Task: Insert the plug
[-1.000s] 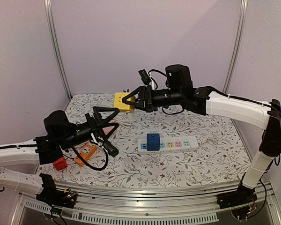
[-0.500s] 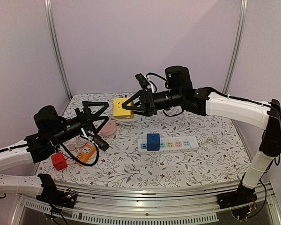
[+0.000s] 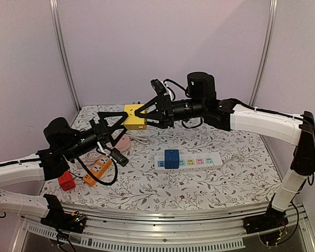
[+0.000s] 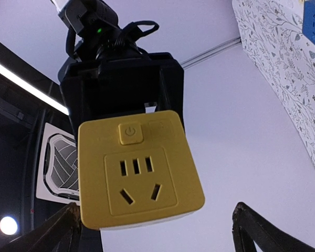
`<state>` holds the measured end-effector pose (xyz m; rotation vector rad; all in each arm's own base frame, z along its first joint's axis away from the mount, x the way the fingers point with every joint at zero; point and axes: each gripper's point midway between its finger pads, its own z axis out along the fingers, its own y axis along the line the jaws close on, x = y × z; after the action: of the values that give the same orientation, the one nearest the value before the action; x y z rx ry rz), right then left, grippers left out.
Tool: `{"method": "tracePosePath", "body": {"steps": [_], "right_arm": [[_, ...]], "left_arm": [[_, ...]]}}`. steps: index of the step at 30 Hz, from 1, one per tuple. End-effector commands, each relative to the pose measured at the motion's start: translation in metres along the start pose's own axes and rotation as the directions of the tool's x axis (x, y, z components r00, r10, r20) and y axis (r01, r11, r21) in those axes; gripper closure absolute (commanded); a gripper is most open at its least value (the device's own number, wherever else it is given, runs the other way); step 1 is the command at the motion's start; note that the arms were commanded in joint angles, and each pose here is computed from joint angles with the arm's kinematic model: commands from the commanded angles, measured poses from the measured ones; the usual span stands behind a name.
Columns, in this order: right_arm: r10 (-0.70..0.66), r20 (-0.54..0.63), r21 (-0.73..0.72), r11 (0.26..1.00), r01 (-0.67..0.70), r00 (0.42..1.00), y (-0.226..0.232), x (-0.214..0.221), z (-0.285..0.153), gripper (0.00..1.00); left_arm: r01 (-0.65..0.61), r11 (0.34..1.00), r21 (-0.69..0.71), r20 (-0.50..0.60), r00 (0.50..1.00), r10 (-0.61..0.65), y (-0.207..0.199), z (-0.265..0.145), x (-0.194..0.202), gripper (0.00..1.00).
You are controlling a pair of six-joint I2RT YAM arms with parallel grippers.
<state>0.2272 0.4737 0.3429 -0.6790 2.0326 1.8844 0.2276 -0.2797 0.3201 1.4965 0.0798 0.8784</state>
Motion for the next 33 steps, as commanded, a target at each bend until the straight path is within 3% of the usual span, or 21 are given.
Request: {"method": "tracePosePath", "body": {"steps": [1, 7, 15, 18, 22, 23, 27, 28, 30, 33], "right_arm": [[-0.045, 0.001, -0.061, 0.997, 0.045, 0.999, 0.024, 0.000, -0.002, 1.00], [-0.054, -0.014, -0.077, 0.996, 0.052, 0.998, 0.030, 0.004, 0.001, 1.00], [-0.063, -0.018, -0.087, 0.994, 0.061, 0.998, 0.035, 0.005, 0.003, 1.00], [-0.063, -0.022, -0.091, 0.994, 0.060, 0.998, 0.036, 0.006, 0.004, 1.00], [-0.053, -0.014, -0.070, 0.996, 0.052, 0.998, 0.029, 0.004, 0.005, 1.00], [-0.050, -0.007, -0.052, 0.997, 0.049, 0.999, 0.025, 0.004, 0.005, 0.89], [-0.082, 0.053, 0.102, 0.992, 0.077, 0.995, 0.004, -0.004, -0.002, 0.19], [-0.126, 0.070, 0.187, 0.976, 0.111, 0.990, -0.003, -0.007, -0.010, 0.06], [-0.222, 0.105, 0.396, 0.904, 0.164, 0.969, -0.023, -0.011, -0.028, 0.01], [-0.467, 0.112, 0.639, 0.710, 0.296, 0.877, -0.023, -0.015, -0.060, 0.01]], "left_arm": [[-0.039, 0.998, -0.041, -0.033, 0.999, 0.037, 0.017, 0.007, 0.015, 0.01], [-0.064, 0.995, -0.076, 0.026, 0.997, 0.066, 0.024, 0.011, 0.007, 0.01], [-0.066, 0.995, -0.080, 0.082, 0.994, 0.073, 0.016, 0.009, -0.007, 0.23], [-0.065, 0.994, -0.090, 0.102, 0.992, 0.074, 0.016, 0.007, -0.012, 0.47], [-0.050, 0.996, -0.078, 0.090, 0.994, 0.057, 0.014, 0.006, -0.010, 1.00], [-0.044, 0.996, -0.074, 0.092, 0.994, 0.051, 0.014, 0.005, -0.011, 1.00], [0.067, 0.998, 0.013, 0.060, 0.996, -0.067, 0.003, -0.001, -0.013, 1.00], [0.118, 0.992, 0.052, 0.033, 0.992, -0.119, -0.001, -0.003, -0.013, 1.00], [0.242, 0.962, 0.129, -0.034, 0.970, -0.240, -0.010, -0.006, -0.013, 1.00], [0.420, 0.881, 0.219, -0.211, 0.902, -0.377, -0.031, -0.009, -0.002, 1.00]]}}
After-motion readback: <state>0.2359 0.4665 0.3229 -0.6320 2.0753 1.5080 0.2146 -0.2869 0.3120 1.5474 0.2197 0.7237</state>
